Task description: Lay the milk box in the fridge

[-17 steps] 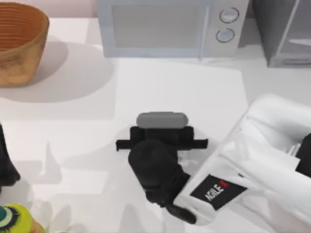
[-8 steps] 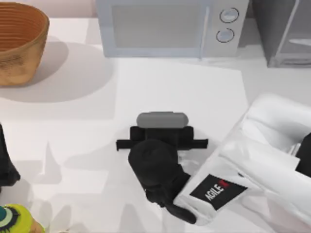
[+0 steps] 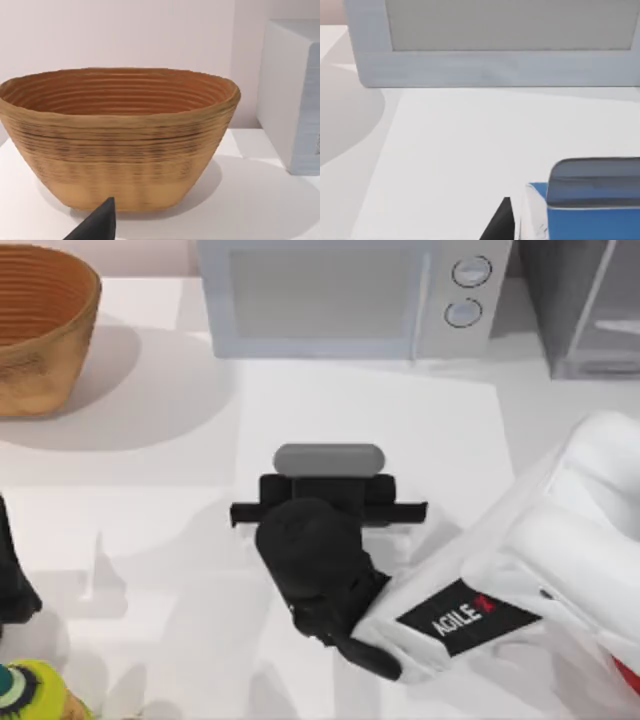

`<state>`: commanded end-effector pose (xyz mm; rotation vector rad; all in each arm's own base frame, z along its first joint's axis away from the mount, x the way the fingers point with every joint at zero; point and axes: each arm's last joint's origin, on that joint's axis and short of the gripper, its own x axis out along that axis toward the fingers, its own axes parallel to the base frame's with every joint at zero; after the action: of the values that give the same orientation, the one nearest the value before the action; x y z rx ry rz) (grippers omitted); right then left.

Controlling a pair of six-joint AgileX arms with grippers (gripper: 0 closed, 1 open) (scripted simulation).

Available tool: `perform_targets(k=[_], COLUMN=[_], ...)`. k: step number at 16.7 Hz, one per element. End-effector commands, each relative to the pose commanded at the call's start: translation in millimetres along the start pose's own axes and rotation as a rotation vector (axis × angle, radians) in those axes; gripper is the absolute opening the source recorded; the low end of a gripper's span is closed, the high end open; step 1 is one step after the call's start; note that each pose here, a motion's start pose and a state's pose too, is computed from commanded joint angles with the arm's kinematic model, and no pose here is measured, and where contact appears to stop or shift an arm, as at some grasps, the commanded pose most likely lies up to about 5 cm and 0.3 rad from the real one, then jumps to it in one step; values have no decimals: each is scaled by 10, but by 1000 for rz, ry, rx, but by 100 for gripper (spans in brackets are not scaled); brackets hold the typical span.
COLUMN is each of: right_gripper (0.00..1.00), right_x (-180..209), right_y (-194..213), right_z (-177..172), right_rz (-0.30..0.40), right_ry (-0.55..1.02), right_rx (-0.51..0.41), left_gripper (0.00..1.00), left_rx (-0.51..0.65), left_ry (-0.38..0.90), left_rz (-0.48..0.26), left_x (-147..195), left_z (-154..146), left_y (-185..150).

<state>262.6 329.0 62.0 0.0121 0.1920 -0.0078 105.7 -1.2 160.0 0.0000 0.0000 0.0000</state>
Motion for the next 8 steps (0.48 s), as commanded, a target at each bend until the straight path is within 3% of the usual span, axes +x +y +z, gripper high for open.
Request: perform_targets(k=[8], right_gripper=[0], right_x=[-239], right_y=[-35], right_z=[1043], right_rz=[-2], right_ry=[10], right_rx=[-13], left_gripper=[100], left_rx=[0], left_ry=[0], left_rz=[0], left_x=[0], left_z=[0], left_y=[0])
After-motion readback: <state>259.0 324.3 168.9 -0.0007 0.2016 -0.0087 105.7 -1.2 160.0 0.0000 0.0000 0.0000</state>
